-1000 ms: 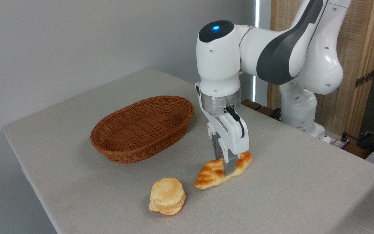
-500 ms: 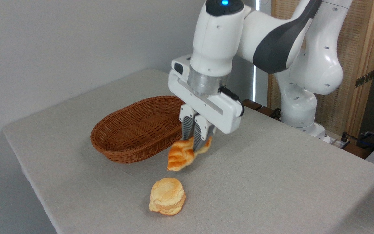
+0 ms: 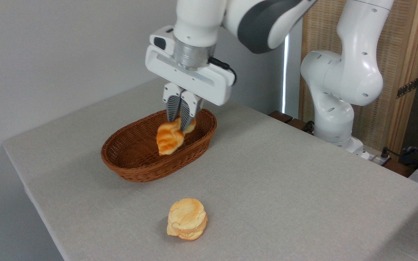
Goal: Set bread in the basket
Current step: 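Lift the braided loaf and carry it over the wicker basket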
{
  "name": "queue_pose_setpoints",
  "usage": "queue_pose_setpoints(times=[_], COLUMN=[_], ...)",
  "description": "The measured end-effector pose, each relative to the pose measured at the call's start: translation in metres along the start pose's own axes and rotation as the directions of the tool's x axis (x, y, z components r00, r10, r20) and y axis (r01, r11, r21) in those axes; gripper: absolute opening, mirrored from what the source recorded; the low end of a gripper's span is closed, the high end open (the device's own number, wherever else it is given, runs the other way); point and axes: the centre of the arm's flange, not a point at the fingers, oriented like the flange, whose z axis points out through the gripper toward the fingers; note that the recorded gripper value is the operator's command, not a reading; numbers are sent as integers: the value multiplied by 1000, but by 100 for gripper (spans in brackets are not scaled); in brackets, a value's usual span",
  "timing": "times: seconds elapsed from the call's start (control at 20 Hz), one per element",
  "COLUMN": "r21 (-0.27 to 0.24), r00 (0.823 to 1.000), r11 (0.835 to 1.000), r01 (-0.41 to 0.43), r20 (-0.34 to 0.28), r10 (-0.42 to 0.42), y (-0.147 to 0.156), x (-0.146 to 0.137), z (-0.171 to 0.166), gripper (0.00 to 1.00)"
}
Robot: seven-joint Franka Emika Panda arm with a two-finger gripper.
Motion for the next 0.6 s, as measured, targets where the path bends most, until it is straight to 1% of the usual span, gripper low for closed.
queue_pose_setpoints(times=[0.15, 0.3, 0.35, 0.4, 0.45, 0.5, 0.6], r21=[5, 15, 19, 23, 26, 28, 30], r00=[1000, 998, 998, 997, 997, 996, 995], r11=[1000, 999, 998, 997, 997, 996, 995], r01=[22, 45, 58, 68, 78, 85, 96], r20=[21, 33, 31, 27, 23, 17, 9], r10=[-22, -45, -58, -69, -79, -86, -96], y=[26, 34, 36, 37, 39, 40, 40], x=[18, 32, 35, 38, 41, 43, 45], z=[19, 45, 53, 59, 64, 67, 69], gripper=[6, 7, 10, 23, 43, 47, 87])
